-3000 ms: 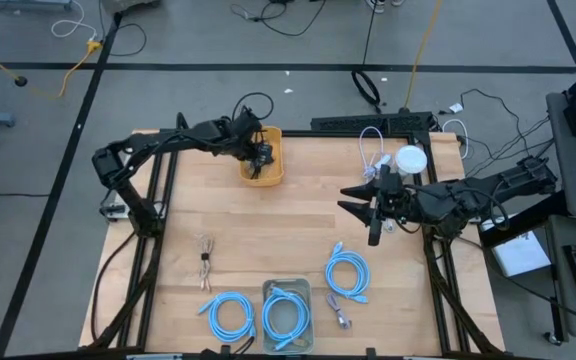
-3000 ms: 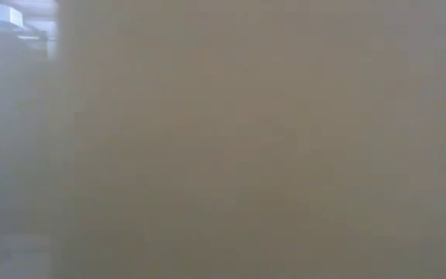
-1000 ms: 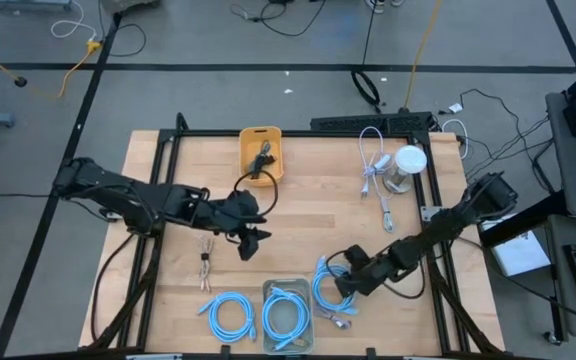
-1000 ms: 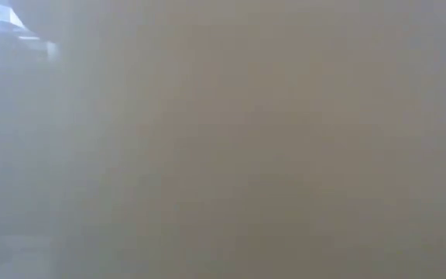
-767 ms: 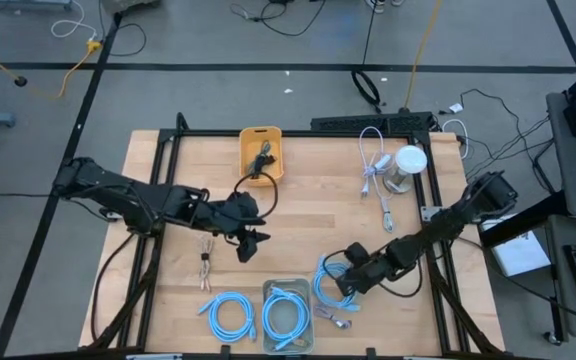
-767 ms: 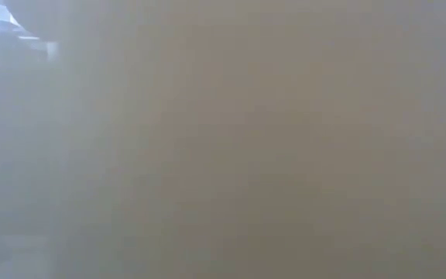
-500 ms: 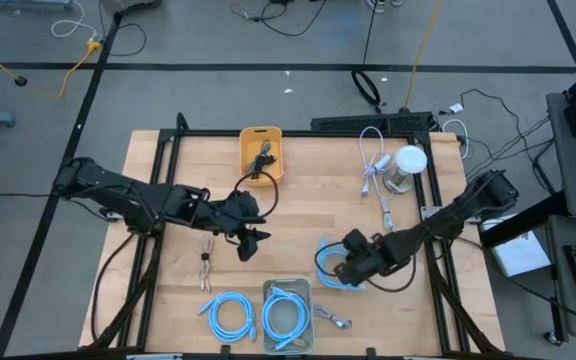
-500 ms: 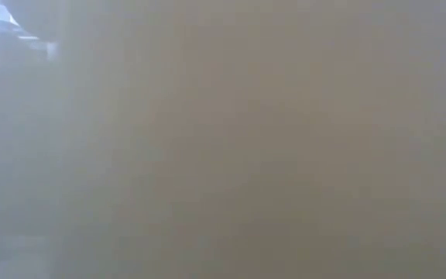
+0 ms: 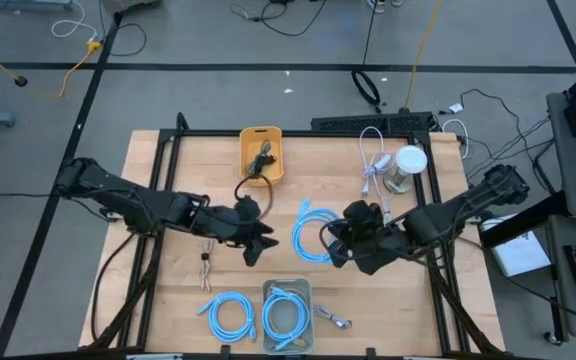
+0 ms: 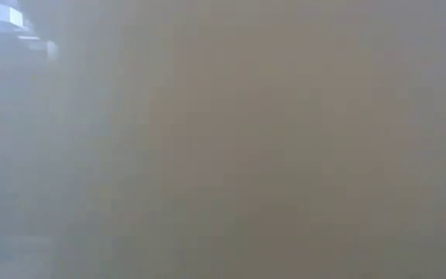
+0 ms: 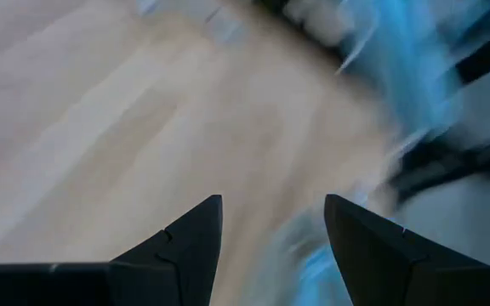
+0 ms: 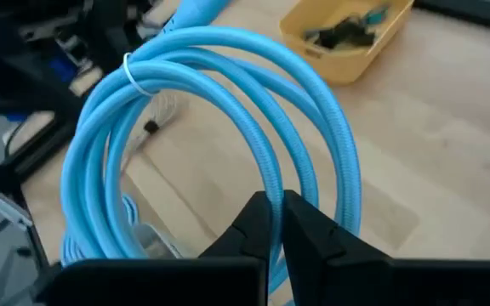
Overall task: Pick & Place USB Port
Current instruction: Put the right blue video cable into the gray bin
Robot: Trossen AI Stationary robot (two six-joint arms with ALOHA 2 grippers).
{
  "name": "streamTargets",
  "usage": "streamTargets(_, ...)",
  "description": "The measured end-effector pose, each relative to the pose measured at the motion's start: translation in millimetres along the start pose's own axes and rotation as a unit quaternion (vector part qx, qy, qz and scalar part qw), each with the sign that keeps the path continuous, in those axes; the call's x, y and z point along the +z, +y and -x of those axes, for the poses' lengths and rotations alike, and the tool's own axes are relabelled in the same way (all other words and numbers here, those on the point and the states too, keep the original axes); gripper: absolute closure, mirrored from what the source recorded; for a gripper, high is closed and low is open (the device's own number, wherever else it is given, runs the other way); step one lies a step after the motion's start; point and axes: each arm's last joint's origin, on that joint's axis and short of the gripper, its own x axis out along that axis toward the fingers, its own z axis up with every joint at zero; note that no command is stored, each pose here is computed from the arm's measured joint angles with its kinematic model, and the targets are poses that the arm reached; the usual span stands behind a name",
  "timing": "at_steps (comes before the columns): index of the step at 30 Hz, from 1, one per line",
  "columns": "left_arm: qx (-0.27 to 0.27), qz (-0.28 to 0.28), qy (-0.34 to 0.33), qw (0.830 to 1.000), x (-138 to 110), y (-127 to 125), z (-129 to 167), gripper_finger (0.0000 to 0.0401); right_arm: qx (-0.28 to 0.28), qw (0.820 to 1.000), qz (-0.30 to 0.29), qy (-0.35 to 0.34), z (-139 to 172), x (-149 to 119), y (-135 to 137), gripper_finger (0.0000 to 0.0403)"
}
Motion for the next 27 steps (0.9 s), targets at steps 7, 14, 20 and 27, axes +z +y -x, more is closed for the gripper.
streamTargets(7, -0.151, 0.11, -0.136, 0.973, -6.1, -2.3, -11.5, 0.019, -0.036, 0.999, 0.002, -0.04, 7.2, 7.7, -3.0, 0.0397)
streamTargets(14, -0.186, 0.136, -0.167, 0.959, -11.2, 6.6, -17.9, 0.019, -0.022, 0.999, 0.001, -0.046, 2.2, 9.2, 2.9, 0.0397)
streamTargets(20, -0.187, 0.136, -0.185, 0.955, -4.0, 10.0, -17.6, 0.019, -0.012, 0.998, 0.003, -0.066, 0.3, 12.6, 6.9, 0.0397)
streamTargets(27, -0.181, 0.138, -0.196, 0.954, 1.6, 15.0, -18.3, 0.0195, 0.002, 0.997, 0.002, -0.077, -10.3, 15.4, 14.8, 0.0397)
